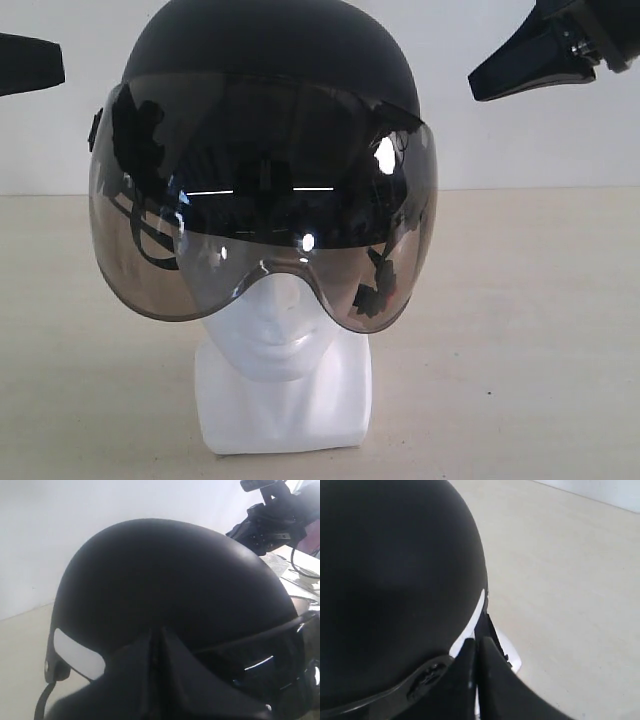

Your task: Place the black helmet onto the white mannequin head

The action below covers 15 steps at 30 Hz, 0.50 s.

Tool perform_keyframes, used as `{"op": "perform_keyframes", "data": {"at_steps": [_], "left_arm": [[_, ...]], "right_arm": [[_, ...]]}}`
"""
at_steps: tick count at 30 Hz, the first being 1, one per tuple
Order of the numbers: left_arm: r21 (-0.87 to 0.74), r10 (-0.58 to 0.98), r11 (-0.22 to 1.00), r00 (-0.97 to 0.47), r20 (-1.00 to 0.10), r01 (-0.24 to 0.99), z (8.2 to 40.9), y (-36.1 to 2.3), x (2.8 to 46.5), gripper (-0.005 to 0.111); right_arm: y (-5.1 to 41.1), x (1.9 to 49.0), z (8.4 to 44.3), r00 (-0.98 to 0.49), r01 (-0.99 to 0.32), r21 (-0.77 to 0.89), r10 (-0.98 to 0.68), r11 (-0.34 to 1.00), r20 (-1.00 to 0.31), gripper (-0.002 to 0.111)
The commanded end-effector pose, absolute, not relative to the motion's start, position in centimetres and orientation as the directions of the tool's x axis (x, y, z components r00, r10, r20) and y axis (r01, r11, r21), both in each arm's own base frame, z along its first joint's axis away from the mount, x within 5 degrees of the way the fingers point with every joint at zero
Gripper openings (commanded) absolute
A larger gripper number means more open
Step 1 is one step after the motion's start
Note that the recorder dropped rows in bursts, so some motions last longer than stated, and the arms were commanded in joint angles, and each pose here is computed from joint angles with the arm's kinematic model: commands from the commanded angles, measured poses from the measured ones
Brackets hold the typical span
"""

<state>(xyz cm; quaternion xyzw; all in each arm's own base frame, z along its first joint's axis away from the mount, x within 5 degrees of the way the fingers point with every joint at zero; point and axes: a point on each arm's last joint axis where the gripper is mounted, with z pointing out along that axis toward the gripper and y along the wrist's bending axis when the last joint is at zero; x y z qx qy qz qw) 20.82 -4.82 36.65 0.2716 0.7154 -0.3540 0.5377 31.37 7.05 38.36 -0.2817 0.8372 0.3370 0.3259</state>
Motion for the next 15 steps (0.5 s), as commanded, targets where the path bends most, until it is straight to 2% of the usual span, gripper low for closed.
{"op": "perform_keyframes", "data": {"at_steps": [1,10,15], "left_arm": [[-0.233,0.010,0.585,-0.294,-0.956,0.777,36.5,-4.9,21.9,0.004],[-0.199,0.048,0.529,-0.263,-0.964,0.825,37.1,-6.5,22.9,0.004],[-0.221,0.063,0.516,-0.294,-0.954,0.828,36.5,-6.7,23.2,0.004]], "right_arm": [[7.0,31.4,38.8,-0.615,-0.701,0.384,-0.238,0.600,-0.752,0.000],[7.0,31.4,38.8,-0.615,-0.701,0.386,-0.236,0.599,-0.752,0.000],[7.0,31.4,38.8,-0.615,-0.702,0.385,-0.237,0.599,-0.752,0.000]]}}
